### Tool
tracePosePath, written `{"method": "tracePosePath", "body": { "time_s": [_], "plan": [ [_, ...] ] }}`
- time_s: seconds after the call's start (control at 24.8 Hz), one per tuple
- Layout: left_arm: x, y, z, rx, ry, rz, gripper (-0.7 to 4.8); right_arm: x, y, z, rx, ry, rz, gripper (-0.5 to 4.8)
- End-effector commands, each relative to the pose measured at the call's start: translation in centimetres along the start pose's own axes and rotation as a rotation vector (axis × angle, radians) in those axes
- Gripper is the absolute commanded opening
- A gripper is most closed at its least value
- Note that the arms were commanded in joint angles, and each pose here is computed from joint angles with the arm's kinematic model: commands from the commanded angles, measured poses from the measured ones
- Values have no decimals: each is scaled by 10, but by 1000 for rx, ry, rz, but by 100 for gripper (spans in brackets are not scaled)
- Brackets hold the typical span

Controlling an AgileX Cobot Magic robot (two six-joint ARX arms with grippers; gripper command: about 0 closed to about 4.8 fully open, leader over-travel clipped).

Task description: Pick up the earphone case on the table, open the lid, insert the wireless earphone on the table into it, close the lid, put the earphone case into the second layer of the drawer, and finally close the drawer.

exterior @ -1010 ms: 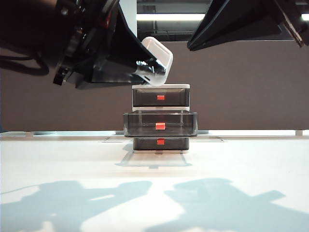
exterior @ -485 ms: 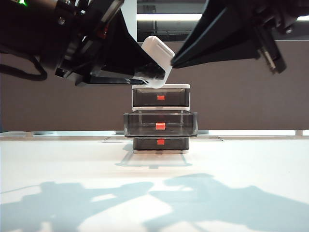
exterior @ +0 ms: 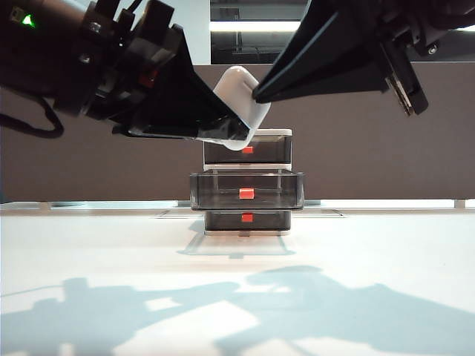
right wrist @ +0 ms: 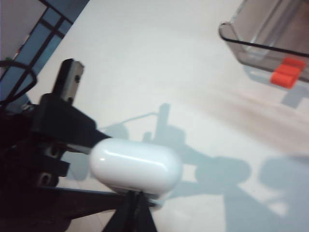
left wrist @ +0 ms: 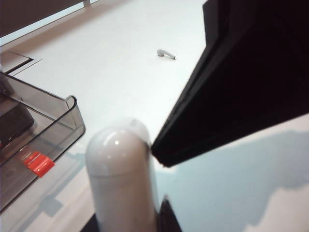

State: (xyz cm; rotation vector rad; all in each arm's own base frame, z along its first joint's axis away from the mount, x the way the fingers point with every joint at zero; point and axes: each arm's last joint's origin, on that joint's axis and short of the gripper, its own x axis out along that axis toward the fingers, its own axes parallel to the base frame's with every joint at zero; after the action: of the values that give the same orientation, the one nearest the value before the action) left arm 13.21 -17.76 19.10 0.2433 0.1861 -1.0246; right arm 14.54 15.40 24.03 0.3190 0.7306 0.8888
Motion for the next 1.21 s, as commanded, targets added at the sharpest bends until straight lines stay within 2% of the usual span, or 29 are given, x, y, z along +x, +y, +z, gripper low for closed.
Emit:
{"method": "tracePosePath", "body": {
  "time_s": [0.04, 0.69, 1.21],
  "plan": [
    [0, 1, 3, 54, -23, 3, 48, -1, 2, 2, -9, -15, 22, -1],
    [0, 1, 3, 117, -20, 3, 48, 7, -2, -2, 7, 42, 18, -1],
    [0, 0, 1, 146, -2, 0, 48, 9, -2, 0, 3, 28, 20, -1]
  ]
}}
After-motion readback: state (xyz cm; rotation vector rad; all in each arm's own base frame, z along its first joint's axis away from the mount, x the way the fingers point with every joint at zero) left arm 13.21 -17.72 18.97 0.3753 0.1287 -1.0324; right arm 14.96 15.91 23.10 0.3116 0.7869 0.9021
